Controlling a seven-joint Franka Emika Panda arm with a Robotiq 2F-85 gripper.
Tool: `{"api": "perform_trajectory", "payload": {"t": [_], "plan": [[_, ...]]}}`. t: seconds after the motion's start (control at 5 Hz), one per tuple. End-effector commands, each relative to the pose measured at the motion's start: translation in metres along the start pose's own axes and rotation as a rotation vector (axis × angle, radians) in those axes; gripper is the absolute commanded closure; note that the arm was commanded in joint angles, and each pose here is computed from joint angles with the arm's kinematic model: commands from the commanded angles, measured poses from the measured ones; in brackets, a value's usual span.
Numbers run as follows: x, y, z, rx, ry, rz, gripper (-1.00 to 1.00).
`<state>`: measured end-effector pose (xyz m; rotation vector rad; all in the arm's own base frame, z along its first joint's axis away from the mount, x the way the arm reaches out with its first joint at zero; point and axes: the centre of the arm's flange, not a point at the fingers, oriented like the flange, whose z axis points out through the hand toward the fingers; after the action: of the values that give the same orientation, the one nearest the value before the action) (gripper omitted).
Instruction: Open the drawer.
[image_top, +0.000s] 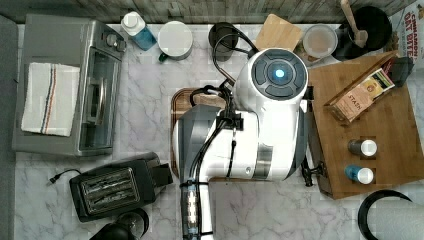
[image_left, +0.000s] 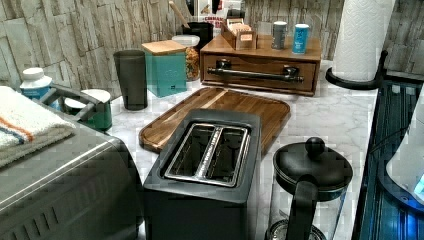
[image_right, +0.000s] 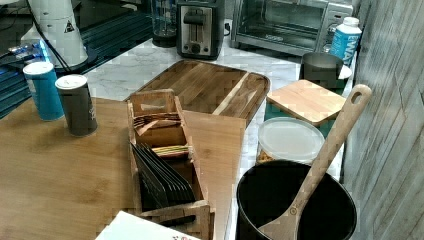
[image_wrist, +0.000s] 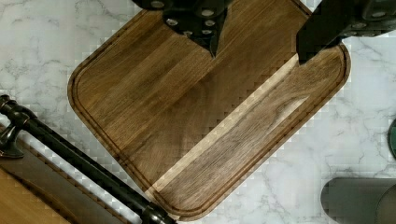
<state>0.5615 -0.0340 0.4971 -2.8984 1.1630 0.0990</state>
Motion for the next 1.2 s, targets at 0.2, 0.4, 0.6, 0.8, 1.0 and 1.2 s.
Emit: {"api": "perform_trajectory", "payload": {"t": [0.2,0.4,0.6,0.8,1.0,1.2], "plan": [[-0.001,0.001,0.005,-0.001,-0.014,0.004,-1.0],[-0.008,-0.001,0.01,-0.031,-0.025,-0.1,-1.0],[-0.02,0.014,0.019,0.009,0.006,-0.219,-1.0],[-0.023,0.027,0.023,0.003,0.007,-0.383,-1.0],[-0.027,0.042,0.035,-0.032,0.027,-0.53,-1.0],[-0.018,0.073,0.048,-0.025,0.054,-0.687,-1.0]]}}
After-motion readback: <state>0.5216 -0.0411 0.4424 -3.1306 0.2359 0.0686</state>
